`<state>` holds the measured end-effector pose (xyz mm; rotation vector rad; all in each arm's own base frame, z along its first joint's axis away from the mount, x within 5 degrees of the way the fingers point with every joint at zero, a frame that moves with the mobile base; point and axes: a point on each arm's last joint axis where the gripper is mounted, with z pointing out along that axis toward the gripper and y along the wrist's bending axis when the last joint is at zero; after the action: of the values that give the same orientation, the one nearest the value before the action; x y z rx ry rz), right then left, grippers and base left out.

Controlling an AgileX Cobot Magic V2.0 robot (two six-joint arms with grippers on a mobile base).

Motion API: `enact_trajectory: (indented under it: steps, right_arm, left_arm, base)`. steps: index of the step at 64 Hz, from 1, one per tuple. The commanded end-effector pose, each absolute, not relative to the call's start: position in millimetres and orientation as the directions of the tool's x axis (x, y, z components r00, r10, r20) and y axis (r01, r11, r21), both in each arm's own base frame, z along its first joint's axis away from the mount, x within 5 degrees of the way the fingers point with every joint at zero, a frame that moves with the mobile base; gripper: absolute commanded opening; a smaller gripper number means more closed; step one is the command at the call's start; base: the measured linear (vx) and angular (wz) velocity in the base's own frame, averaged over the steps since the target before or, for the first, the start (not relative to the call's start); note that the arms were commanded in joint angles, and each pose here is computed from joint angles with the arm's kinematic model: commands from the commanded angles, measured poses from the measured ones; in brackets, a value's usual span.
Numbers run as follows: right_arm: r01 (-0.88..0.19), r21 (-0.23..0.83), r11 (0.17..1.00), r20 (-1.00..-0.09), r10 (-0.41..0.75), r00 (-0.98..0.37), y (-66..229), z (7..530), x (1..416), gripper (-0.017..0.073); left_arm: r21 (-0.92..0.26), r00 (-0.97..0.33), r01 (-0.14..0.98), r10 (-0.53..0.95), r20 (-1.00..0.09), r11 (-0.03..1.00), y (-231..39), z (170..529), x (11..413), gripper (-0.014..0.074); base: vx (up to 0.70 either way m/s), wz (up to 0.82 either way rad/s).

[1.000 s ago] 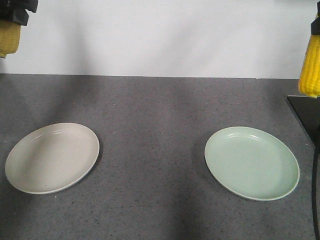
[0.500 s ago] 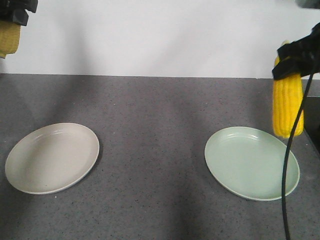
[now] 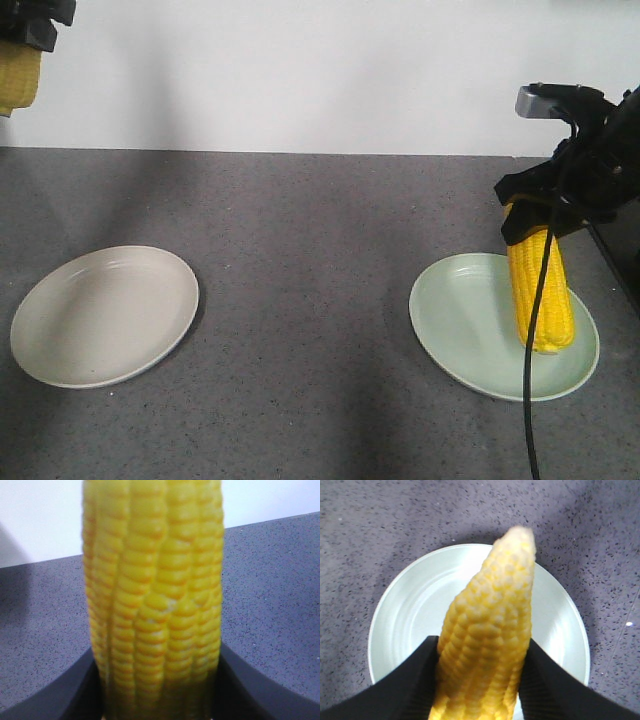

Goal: Distribute corn equally
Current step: 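Lower the right gripper's corn cob onto the pale green plate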

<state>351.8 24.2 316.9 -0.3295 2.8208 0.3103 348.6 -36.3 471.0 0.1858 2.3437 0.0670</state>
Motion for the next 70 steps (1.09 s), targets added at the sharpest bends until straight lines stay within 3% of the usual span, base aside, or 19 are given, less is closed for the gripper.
enact_trajectory:
  steps: [1,38,56,70]
  right_arm:
    - [-0.239,0.21,0.948,-0.294,-0.172,-0.94,26,323,350,0.0227]
    - [-0.195,0.256,0.947,-0.13,-0.166,-0.978,27,272,354,0.0241]
    - [-0.222,0.254,0.941,-0.135,-0.193,-0.972,27,271,354,0.0251]
    - [-0.235,0.254,0.938,-0.153,-0.201,-0.968,27,271,355,0.0337]
  left_arm:
    - [0.098,-0.605,0.1,0.138,-0.784,0.99,-35,496,335,-0.0006]
    - [0.098,-0.605,0.1,0.138,-0.784,0.99,-35,496,335,-0.0006]
    - [0.098,-0.605,0.1,0.138,-0.784,0.99,-35,496,335,-0.0006]
    - [0.098,-0.605,0.1,0.138,-0.784,0.99,-35,496,335,-0.0006]
  base:
    - [0.0,0.0]
    - [0.0,0.0]
    - [0.0,0.0]
    - [0.0,0.0]
